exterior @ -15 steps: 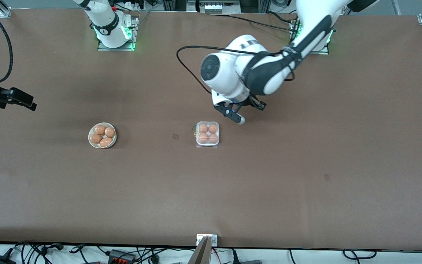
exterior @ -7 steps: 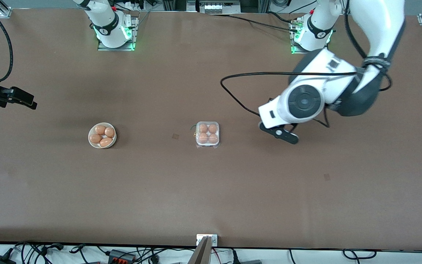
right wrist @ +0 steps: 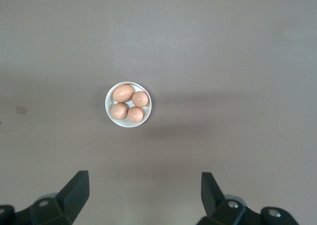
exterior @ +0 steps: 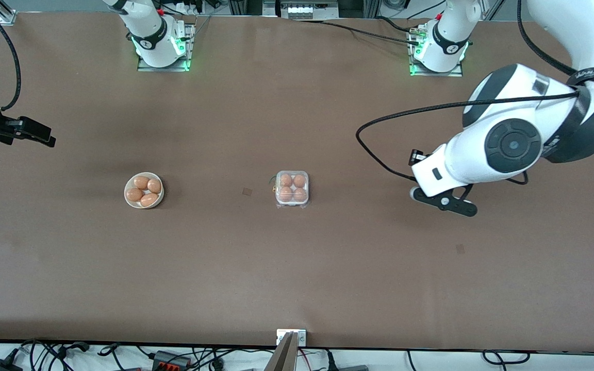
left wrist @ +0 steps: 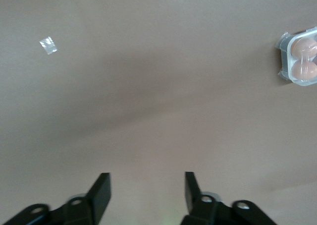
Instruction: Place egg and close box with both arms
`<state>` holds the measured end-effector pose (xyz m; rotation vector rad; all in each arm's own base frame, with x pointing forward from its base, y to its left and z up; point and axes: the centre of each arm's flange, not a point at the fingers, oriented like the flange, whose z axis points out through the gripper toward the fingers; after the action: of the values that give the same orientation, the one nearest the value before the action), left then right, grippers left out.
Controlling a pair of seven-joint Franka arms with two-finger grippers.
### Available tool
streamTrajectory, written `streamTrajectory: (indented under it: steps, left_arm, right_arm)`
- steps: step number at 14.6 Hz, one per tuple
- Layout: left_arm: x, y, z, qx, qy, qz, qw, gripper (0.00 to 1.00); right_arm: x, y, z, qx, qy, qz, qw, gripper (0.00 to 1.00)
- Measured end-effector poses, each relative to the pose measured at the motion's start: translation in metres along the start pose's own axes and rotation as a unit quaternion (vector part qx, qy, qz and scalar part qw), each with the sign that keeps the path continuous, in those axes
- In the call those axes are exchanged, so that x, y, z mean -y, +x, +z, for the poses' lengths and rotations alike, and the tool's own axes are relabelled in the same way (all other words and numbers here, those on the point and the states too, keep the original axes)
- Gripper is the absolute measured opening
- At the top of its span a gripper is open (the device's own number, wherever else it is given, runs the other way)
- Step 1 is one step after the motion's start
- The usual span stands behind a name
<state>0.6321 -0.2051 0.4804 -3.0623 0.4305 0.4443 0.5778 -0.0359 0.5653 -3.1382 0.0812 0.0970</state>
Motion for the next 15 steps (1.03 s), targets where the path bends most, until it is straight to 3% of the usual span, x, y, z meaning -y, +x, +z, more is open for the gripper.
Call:
streamTrajectory:
  steps: [3,6,11,15]
  left_arm:
    - [0.024,-0.004,-0.011,-0.01,-0.003,-0.019,1.0,0.99]
    - [0.062,-0.016,-0.043,-0.041,-0.012,-0.053,0.998,1.0]
    - [0.127,-0.058,-0.079,-0.058,-0.094,-0.132,0.985,1.0]
    - [0.131,-0.084,-0.087,-0.111,-0.057,-0.157,0.98,1.0]
  right_arm:
    - [0.0,0.0,0.0,0.0,0.0,0.0,1.0,1.0]
    - [-0.001,0.0,0.0,0.0,0.0,0.001,1.0,1.0]
    - [0.0,0.0,-0.001,-0.001,0.0,0.0,1.0,1.0]
    - [0.0,0.0,-0.001,-0.001,0.0,0.0,1.0,1.0]
